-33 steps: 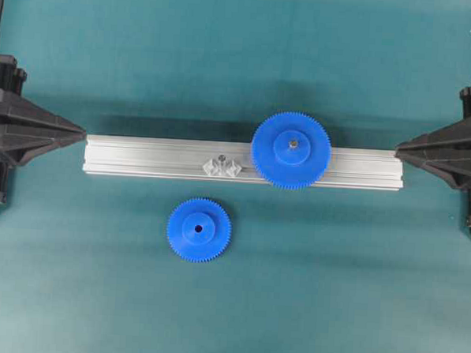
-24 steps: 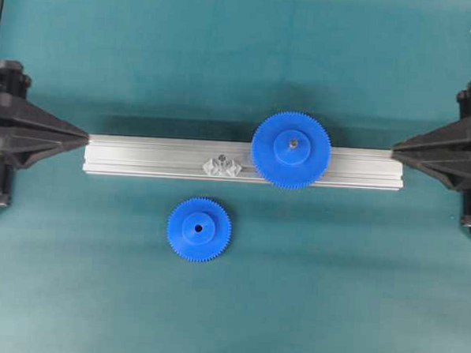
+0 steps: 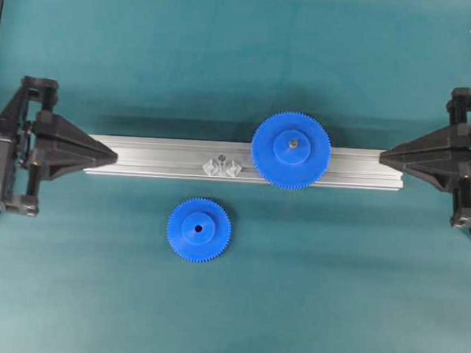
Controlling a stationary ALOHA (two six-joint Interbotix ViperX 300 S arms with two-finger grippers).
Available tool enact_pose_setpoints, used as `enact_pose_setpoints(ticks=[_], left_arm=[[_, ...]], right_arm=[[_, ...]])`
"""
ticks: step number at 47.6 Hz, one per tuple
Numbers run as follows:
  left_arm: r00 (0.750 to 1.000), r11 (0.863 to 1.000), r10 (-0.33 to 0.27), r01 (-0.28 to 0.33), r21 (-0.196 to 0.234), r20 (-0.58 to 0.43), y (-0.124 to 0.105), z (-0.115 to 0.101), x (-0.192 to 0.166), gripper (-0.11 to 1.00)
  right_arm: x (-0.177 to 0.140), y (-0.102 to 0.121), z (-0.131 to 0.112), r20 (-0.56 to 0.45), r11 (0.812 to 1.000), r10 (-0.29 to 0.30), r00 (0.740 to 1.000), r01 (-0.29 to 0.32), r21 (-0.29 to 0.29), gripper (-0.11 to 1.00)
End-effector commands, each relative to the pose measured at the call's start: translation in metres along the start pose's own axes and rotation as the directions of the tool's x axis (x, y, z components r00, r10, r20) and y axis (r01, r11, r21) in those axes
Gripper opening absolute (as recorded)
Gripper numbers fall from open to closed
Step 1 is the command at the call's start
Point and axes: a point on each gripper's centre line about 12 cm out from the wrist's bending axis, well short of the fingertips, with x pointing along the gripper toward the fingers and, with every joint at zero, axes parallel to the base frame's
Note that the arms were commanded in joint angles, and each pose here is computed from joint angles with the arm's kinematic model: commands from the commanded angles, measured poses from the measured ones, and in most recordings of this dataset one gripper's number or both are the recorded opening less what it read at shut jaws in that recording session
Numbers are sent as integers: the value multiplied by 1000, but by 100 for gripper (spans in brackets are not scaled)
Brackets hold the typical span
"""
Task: Find the location of the shaft and insert the small gear.
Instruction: 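Move the left gripper from rest toward the small blue gear on the table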
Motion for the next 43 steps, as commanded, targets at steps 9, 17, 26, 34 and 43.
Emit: enact_pose_setpoints(ticks=[9,17,26,34,43], left_arm=[[993,1000,-8,10,19,-117,-7,9,12,0],[987,1000,-5,8,24,-159,-8,8,19,0],[973,1000,2,5,28,-232,-8,1,29,0],[961,999,-3,12,31,-276,-12,1,41,0],[938,999,4,8,31,-348,-13,-5,56,0]], right_arm=[[4,-3,6,-43,1000,-20,999,20,15,2],[5,-4,0,-91,999,-30,995,32,23,2],[6,-7,-9,-146,999,-40,988,45,30,2],[6,-8,-12,-158,998,-47,986,53,30,2],[5,-10,-16,-166,998,-55,985,61,31,2]])
